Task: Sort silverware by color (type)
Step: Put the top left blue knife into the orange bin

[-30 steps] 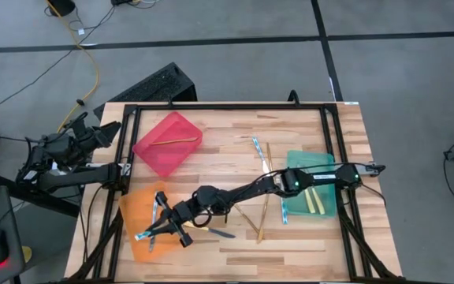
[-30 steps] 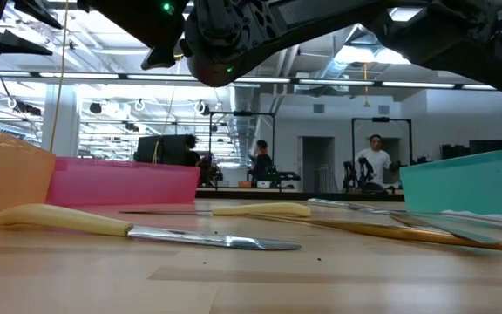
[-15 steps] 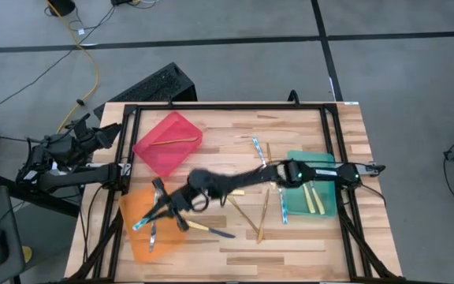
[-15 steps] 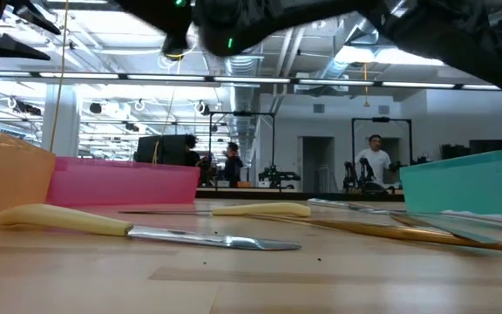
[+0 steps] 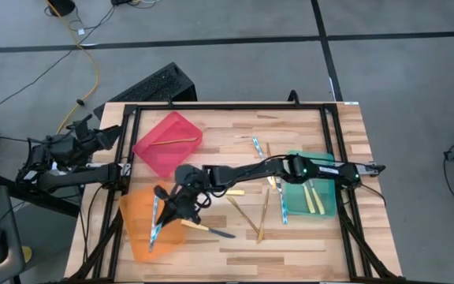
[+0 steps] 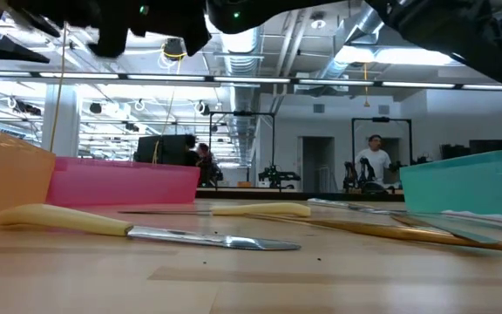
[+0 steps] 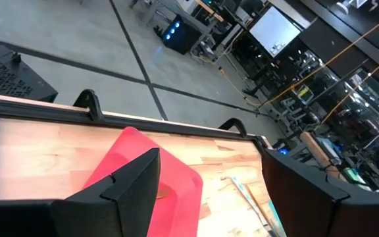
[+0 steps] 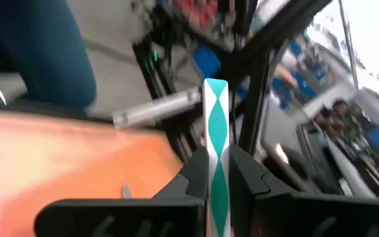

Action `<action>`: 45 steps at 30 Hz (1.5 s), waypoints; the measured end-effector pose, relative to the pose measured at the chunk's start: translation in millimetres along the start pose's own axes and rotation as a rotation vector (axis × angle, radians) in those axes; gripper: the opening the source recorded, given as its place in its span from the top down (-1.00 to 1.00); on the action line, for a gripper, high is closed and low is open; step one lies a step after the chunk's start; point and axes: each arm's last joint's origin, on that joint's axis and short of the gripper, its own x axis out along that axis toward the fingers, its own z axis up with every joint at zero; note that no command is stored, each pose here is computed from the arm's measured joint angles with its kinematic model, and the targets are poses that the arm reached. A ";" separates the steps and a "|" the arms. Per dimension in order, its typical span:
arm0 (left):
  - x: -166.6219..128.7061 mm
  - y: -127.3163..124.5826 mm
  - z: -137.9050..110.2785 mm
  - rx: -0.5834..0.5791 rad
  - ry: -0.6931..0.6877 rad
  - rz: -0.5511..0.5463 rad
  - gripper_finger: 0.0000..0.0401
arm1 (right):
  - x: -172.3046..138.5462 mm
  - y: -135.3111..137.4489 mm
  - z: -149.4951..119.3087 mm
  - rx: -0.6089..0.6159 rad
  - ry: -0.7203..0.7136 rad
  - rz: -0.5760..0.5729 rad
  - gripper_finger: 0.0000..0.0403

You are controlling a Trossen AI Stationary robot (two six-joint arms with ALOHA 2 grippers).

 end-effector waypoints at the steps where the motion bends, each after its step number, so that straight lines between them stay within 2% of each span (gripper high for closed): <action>1: 0.0 0.2 -0.1 0.000 0.001 0.001 -0.23 | 1.9 1.7 -0.5 -0.002 0.029 -0.015 0.81; 4: 0.0 0.8 -0.6 0.002 0.005 0.007 -0.23 | 5.1 4.2 1.3 -0.016 0.047 -0.026 0.81; 8: 0.0 1.5 -1.2 -0.014 0.010 0.013 -0.23 | 7.2 8.7 2.1 -0.142 0.068 0.007 0.81; 15: 0.0 1.5 -1.2 -0.016 0.010 0.014 -0.23 | 12.1 20.3 -0.3 -0.297 0.223 0.045 0.81; 20: 0.0 1.6 -1.1 -0.019 0.006 0.016 -0.23 | 12.0 27.2 -3.6 -0.311 0.264 0.106 0.81; 42: 0.0 2.4 -0.8 -0.020 -0.011 0.034 -0.23 | 13.4 33.9 -4.1 -0.375 0.295 0.159 0.81; 45: 0.0 2.5 -0.6 -0.021 -0.016 0.037 -0.23 | 18.3 40.9 -14.2 -0.371 0.296 0.160 0.81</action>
